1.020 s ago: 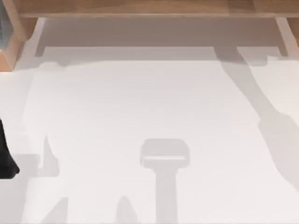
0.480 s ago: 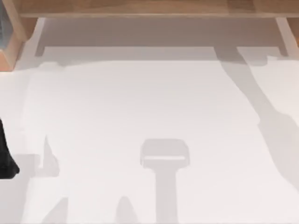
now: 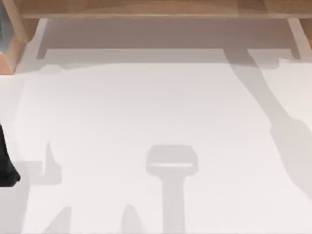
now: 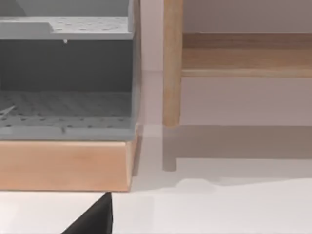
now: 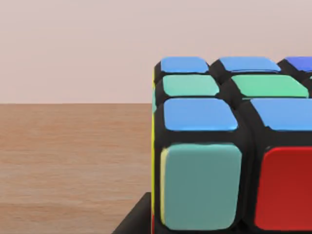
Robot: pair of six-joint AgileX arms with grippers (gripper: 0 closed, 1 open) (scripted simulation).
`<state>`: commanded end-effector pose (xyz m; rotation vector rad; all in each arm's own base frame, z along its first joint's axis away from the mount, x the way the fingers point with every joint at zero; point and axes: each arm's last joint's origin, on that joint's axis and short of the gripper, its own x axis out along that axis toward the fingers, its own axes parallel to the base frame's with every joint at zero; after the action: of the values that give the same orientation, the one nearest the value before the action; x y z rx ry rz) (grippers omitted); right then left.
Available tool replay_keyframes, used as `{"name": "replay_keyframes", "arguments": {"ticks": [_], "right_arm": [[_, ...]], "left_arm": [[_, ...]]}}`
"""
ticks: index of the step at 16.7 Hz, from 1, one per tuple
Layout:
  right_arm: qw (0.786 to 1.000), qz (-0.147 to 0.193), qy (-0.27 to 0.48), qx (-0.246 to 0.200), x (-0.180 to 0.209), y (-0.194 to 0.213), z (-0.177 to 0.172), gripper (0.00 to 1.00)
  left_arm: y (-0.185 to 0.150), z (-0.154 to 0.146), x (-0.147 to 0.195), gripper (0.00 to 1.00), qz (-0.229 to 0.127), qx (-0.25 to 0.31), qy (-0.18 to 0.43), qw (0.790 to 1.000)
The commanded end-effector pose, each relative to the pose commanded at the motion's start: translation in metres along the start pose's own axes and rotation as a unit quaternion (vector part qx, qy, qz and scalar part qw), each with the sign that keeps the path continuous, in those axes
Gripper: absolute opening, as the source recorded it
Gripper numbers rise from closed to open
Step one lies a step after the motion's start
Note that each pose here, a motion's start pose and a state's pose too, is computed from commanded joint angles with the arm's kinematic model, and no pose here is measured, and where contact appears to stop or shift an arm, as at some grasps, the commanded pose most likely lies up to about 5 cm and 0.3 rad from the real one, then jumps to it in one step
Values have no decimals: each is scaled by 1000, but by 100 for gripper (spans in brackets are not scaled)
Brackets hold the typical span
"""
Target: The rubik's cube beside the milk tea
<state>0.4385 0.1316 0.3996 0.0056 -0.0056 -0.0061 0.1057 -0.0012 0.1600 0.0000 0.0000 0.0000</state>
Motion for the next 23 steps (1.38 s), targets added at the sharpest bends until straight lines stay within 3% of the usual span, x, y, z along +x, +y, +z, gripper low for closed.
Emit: {"name": "replay_keyframes", "arguments": {"ticks": [4, 7, 9, 12, 15, 20, 22, 23], "right_arm": [[999, -7, -6, 31, -27, -19, 35, 0], [998, -19, 29, 54, -59, -43, 55, 0], [994, -26, 87, 58, -75, -58, 49, 0], [971, -38, 231, 42, -85, -78, 5, 0], [907, -43, 418, 16, -85, -98, -70, 0], [744, -14, 668, -3, -106, -121, -184, 0], [708, -5, 707, -2, -113, -125, -202, 0], [704, -4, 711, -2, -114, -125, -204, 0]], "left_arm": [[0, 0, 0, 100, 0, 0, 0, 1000], [0, 0, 0, 100, 0, 0, 0, 1000], [0, 0, 0, 100, 0, 0, 0, 1000], [0, 0, 0, 100, 0, 0, 0, 1000], [0, 0, 0, 100, 0, 0, 0, 1000], [0, 0, 0, 100, 0, 0, 0, 1000], [0, 0, 0, 100, 0, 0, 0, 1000], [0, 0, 0, 100, 0, 0, 0, 1000]]}}
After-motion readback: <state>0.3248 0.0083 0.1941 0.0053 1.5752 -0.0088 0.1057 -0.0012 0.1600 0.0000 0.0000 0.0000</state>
